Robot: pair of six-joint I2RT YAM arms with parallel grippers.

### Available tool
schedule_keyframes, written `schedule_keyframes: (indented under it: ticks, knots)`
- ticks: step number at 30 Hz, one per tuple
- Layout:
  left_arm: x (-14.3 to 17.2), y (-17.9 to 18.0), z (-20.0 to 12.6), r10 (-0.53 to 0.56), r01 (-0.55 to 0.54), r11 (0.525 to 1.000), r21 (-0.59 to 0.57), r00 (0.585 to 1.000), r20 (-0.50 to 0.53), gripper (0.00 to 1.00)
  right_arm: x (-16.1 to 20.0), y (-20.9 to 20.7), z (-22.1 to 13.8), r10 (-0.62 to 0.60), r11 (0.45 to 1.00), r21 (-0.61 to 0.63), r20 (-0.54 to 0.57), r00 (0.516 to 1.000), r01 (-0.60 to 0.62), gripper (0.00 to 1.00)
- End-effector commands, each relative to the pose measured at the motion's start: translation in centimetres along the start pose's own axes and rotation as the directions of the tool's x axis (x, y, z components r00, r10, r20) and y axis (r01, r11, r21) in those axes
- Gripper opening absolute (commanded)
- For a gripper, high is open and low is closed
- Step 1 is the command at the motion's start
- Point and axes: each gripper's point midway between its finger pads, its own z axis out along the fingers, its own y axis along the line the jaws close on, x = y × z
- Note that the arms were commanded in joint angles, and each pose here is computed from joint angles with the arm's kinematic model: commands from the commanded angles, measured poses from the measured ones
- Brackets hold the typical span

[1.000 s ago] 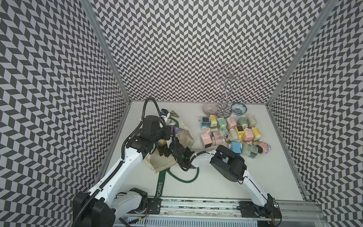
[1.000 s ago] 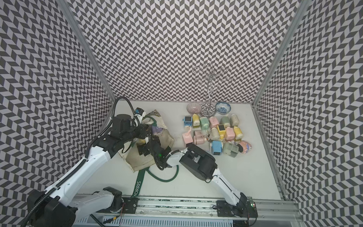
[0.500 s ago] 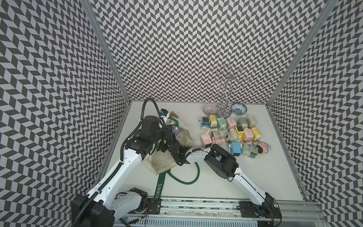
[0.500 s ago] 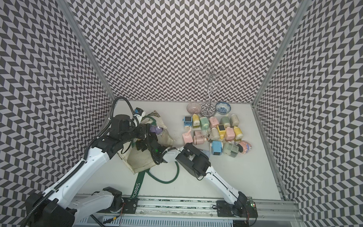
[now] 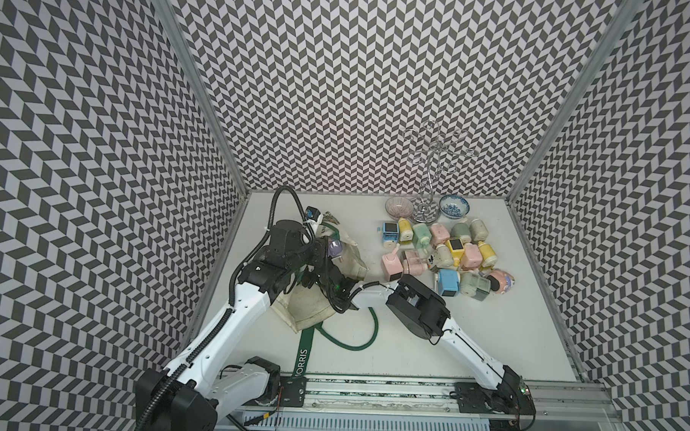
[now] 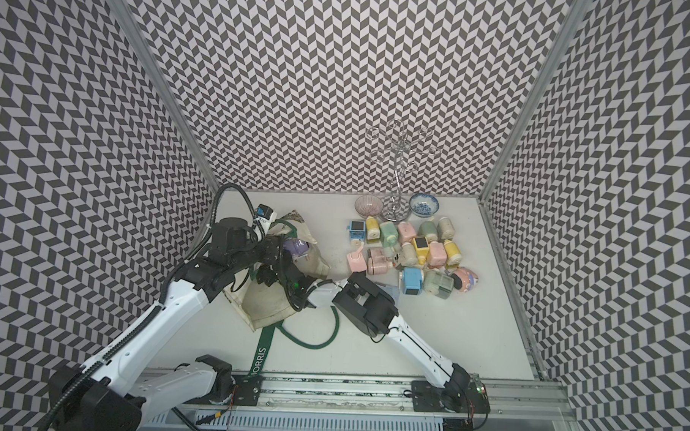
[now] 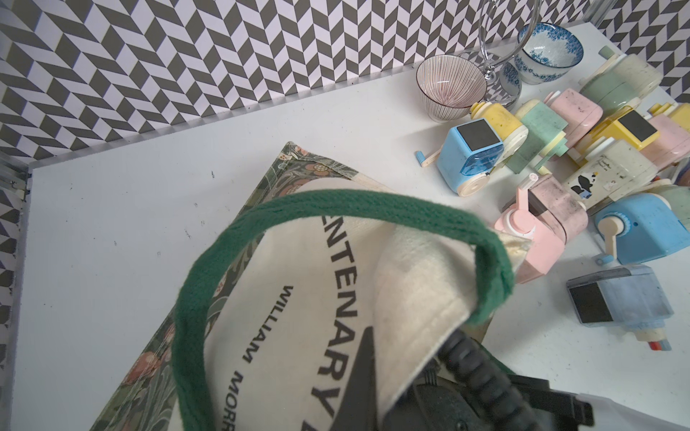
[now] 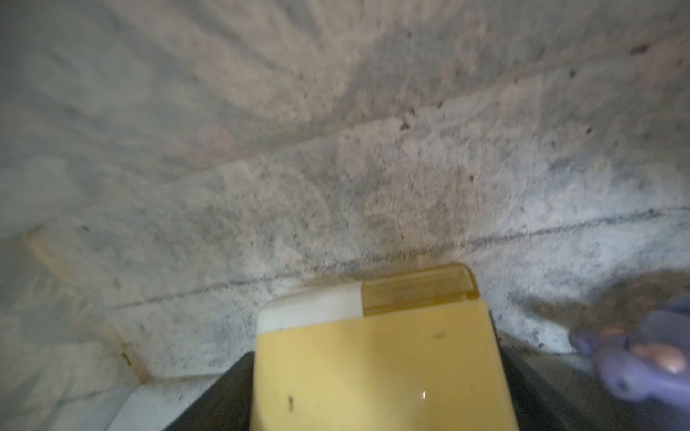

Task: Take out the pencil sharpeners from the tote bags
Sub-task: Pick up the pencil sharpener from the canvas bag.

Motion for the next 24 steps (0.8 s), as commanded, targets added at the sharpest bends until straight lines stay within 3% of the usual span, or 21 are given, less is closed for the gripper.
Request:
schedule_keyframes:
  ticks: [1,6,14,21,24]
  knots:
    - [-1.2,-1.2,-0.7,0.013,-0.015,0.999,0.046,0.999,0.048,0.00,-4.4,0.8,-1.8,-0.037,0.999,-0.032,0.125,0.992,0.042,0.73]
    - [-1.0,-1.1,-0.6,0.013,-0.014,0.999,0.040,0.999,0.043,0.00,-5.6,1.2,-5.0,-0.071,0.995,-0.065,0.147,0.987,0.081,0.67]
    - [-0.7,-0.7,-0.3,0.012,-0.013,1.000,0.015,0.999,0.030,0.00,-6.9,2.4,-12.2,-0.097,0.989,-0.100,0.148,0.984,0.112,0.65]
    - [-0.5,-0.5,-0.2,0.010,-0.010,1.000,0.003,1.000,0.021,0.00,-8.2,2.1,-19.7,-0.046,0.990,-0.125,0.128,0.991,0.062,0.64]
    - [-0.6,-0.4,-0.2,0.010,-0.010,1.000,0.002,1.000,0.019,0.00,-8.5,0.4,-22.3,0.024,0.998,-0.061,0.089,0.996,-0.019,0.64]
